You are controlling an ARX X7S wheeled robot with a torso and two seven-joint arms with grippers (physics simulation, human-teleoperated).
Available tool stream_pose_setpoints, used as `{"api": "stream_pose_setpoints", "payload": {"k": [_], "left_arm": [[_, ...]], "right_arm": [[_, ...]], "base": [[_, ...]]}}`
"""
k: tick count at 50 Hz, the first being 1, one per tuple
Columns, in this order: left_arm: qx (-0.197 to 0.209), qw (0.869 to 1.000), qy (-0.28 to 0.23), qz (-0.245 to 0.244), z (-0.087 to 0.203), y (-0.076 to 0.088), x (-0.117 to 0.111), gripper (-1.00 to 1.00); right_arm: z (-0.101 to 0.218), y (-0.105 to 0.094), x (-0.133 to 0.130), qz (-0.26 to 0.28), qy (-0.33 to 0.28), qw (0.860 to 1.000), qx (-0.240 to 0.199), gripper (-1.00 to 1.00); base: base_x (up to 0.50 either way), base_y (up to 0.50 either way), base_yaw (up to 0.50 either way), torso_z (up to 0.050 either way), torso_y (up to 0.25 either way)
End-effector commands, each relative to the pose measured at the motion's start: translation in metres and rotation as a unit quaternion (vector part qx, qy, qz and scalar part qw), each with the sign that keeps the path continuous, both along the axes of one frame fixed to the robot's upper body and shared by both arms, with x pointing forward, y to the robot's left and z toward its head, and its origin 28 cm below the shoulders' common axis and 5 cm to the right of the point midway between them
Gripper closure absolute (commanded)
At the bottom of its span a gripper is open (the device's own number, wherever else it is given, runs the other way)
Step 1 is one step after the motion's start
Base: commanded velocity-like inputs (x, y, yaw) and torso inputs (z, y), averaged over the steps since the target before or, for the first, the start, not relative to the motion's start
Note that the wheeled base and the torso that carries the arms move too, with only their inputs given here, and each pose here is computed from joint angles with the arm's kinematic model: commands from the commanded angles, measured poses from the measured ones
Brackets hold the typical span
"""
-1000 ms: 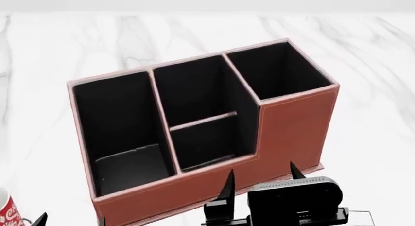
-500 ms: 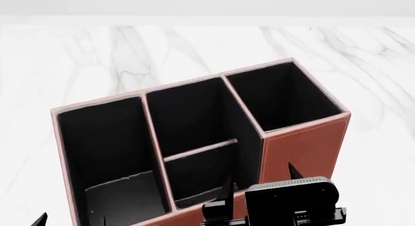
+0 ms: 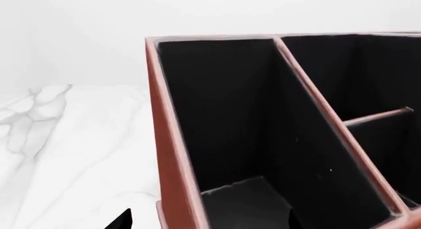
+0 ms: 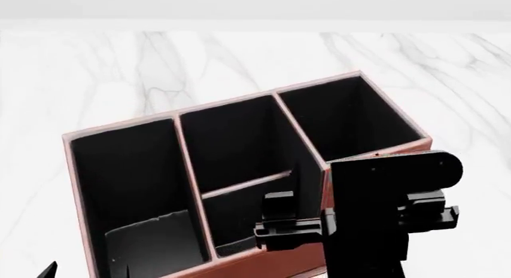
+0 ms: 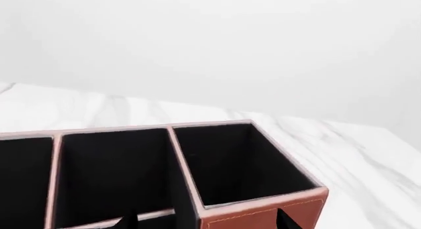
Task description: Pick up the book and place it in the left compartment of the caddy.
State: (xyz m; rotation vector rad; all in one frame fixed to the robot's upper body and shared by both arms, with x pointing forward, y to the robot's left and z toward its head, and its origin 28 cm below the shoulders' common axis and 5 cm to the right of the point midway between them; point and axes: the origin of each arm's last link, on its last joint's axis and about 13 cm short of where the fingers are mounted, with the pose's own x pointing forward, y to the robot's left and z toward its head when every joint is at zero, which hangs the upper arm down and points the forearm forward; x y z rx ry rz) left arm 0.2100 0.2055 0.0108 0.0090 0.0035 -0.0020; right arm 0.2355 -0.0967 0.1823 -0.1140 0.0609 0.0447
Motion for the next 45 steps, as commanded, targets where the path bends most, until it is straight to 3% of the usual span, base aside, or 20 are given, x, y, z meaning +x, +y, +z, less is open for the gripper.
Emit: {"api": "stream_pose_setpoints", "payload": {"k": [1, 12, 14, 16, 17, 18, 20, 21, 22, 23, 24, 25, 26, 28, 32, 33, 35, 41, 42, 45], "left_arm": [[-0.002, 1.000, -0.002, 0.003, 0.001, 0.000, 0.002, -1.00], [-0.003, 1.000, -0.001, 0.004, 0.001, 0.000, 0.002, -1.00], [-0.003, 1.000, -0.001, 0.004, 0.001, 0.000, 0.002, -1.00], [-0.004, 1.000, 0.000, 0.004, 0.001, 0.000, 0.002, -1.00], [-0.004, 1.000, -0.001, 0.004, 0.001, 0.000, 0.002, -1.00], [-0.005, 1.000, 0.000, 0.004, 0.001, 0.000, 0.002, -1.00], [-0.005, 1.000, 0.000, 0.004, 0.001, 0.000, 0.002, -1.00], [-0.005, 1.000, 0.000, 0.004, 0.001, 0.000, 0.001, -1.00], [-0.004, 1.000, 0.000, 0.004, 0.001, 0.000, 0.002, -1.00], [-0.004, 1.000, 0.000, 0.004, 0.001, 0.000, 0.002, -1.00], [-0.003, 1.000, 0.000, 0.004, 0.001, 0.000, 0.002, -1.00], [-0.003, 1.000, 0.000, 0.004, 0.000, 0.000, 0.001, -1.00], [-0.003, 1.000, 0.000, 0.004, 0.000, 0.000, 0.002, -1.00], [-0.003, 1.000, 0.000, 0.005, 0.000, 0.000, 0.002, -1.00], [-0.003, 1.000, 0.000, 0.005, 0.000, 0.000, 0.002, -1.00], [-0.003, 1.000, 0.000, 0.006, 0.000, 0.000, 0.002, -1.00], [-0.004, 1.000, 0.001, 0.007, 0.000, 0.000, 0.003, -1.00], [-0.003, 1.000, 0.001, 0.007, 0.000, 0.000, 0.003, -1.00], [-0.003, 1.000, 0.001, 0.007, 0.000, 0.000, 0.003, -1.00], [-0.004, 1.000, 0.002, 0.008, 0.000, 0.000, 0.004, -1.00]], "right_arm": [[0.043, -0.007, 0.001, 0.023, 0.008, 1.000, 0.014, -1.00], [0.048, -0.012, 0.002, 0.004, 0.008, 1.000, 0.018, -1.00], [0.051, -0.013, 0.003, 0.019, 0.017, 1.000, 0.009, -1.00], [0.059, -0.015, 0.003, 0.073, 0.039, 0.997, 0.011, -1.00], [0.066, -0.016, 0.003, 0.068, 0.008, 0.998, 0.016, -1.00], [0.068, -0.017, 0.003, 0.054, 0.013, 0.998, 0.003, -1.00], [0.081, -0.020, 0.001, 0.084, 0.011, 0.996, -0.028, -1.00], [0.085, -0.026, 0.005, 0.077, 0.051, 0.996, -0.012, -1.00], [0.091, -0.025, 0.000, 0.115, 0.050, 0.992, -0.031, -1.00], [0.094, -0.029, 0.001, 0.111, 0.081, 0.990, -0.042, -1.00], [0.097, -0.032, 0.001, 0.121, 0.102, 0.987, -0.007, -1.00], [0.101, -0.032, 0.000, 0.134, 0.102, 0.986, -0.009, -1.00], [0.103, -0.034, -0.002, 0.155, 0.092, 0.983, -0.045, -1.00], [0.106, -0.036, -0.002, 0.174, 0.089, 0.980, -0.027, -1.00], [0.108, -0.039, 0.001, 0.182, 0.097, 0.978, -0.040, -1.00], [0.110, -0.041, 0.003, 0.183, 0.099, 0.978, -0.024, -1.00], [0.111, -0.043, 0.005, 0.210, 0.117, 0.970, -0.043, -1.00], [0.116, -0.045, 0.010, 0.221, 0.120, 0.966, -0.060, -1.00], [0.119, -0.044, 0.007, 0.249, 0.132, 0.956, -0.081, -1.00], [0.126, -0.045, 0.004, 0.255, 0.147, 0.951, -0.100, -1.00]], "base": [[0.00, 0.00, 0.00, 0.000, 0.000], [0.00, 0.00, 0.00, 0.000, 0.000], [0.00, 0.00, 0.00, 0.000, 0.000], [0.00, 0.00, 0.00, 0.000, 0.000], [0.00, 0.00, 0.00, 0.000, 0.000], [0.00, 0.00, 0.00, 0.000, 0.000], [0.00, 0.00, 0.00, 0.000, 0.000], [0.00, 0.00, 0.00, 0.000, 0.000], [0.00, 0.00, 0.00, 0.000, 0.000], [0.00, 0.00, 0.00, 0.000, 0.000], [0.00, 0.00, 0.00, 0.000, 0.000], [0.00, 0.00, 0.00, 0.000, 0.000], [0.00, 0.00, 0.00, 0.000, 0.000], [0.00, 0.00, 0.00, 0.000, 0.000], [0.00, 0.00, 0.00, 0.000, 0.000], [0.00, 0.00, 0.00, 0.000, 0.000], [0.00, 0.00, 0.00, 0.000, 0.000], [0.00, 0.00, 0.00, 0.000, 0.000], [0.00, 0.00, 0.00, 0.000, 0.000], [0.00, 0.00, 0.00, 0.000, 0.000]]}}
